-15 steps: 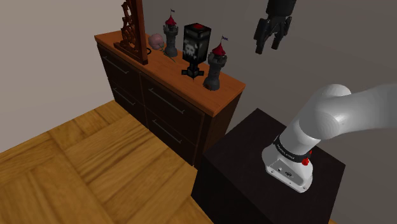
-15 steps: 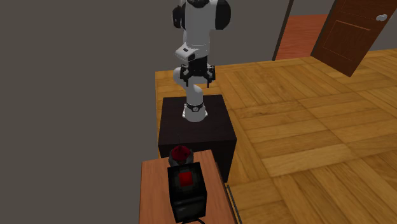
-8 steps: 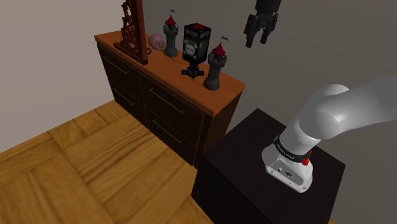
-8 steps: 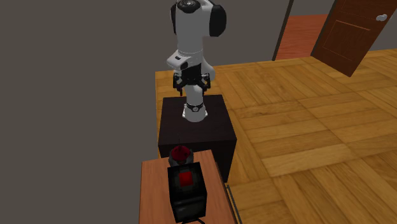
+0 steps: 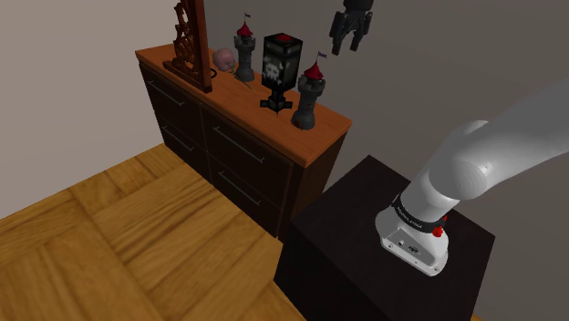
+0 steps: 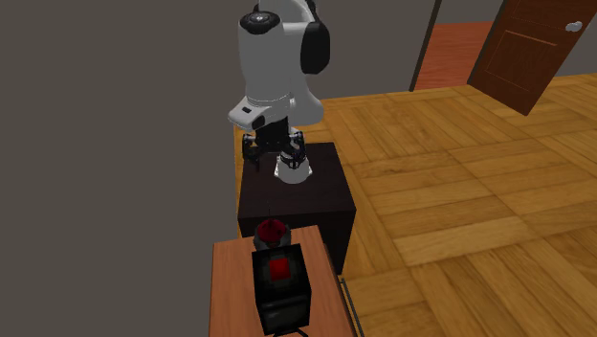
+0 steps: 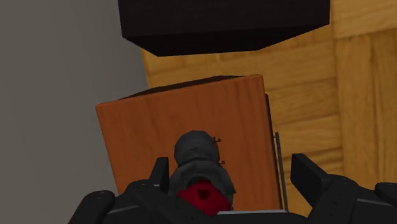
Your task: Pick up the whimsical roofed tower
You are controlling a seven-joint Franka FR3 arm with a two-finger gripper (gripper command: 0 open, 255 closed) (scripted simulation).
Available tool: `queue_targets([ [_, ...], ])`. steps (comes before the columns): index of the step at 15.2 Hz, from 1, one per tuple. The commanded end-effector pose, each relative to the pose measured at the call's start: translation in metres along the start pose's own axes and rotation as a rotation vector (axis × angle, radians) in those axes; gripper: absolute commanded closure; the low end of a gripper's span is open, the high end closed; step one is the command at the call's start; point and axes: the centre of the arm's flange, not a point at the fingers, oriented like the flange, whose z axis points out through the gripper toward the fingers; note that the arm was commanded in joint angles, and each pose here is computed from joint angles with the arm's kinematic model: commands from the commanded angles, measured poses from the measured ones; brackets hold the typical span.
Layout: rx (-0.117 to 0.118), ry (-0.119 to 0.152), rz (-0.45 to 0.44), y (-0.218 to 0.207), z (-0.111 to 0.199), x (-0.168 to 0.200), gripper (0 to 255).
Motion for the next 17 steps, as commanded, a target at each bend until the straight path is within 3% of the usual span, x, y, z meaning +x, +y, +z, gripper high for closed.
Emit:
queue_targets([
  [1,0.003,0.014,-0.017,0.008,0.002,0.022,0],
  [5,0.011,0.039,-0.046,0.023,0.002,0.064,0],
  [14,0.011,0.039,-0.046,0.024,0.042,0.065,0],
  [15,0.011,0.039,-0.046,0.024,0.041,0.066,255],
  [17,0.011,0.039,-0.046,0.024,0.041,0.066,255],
])
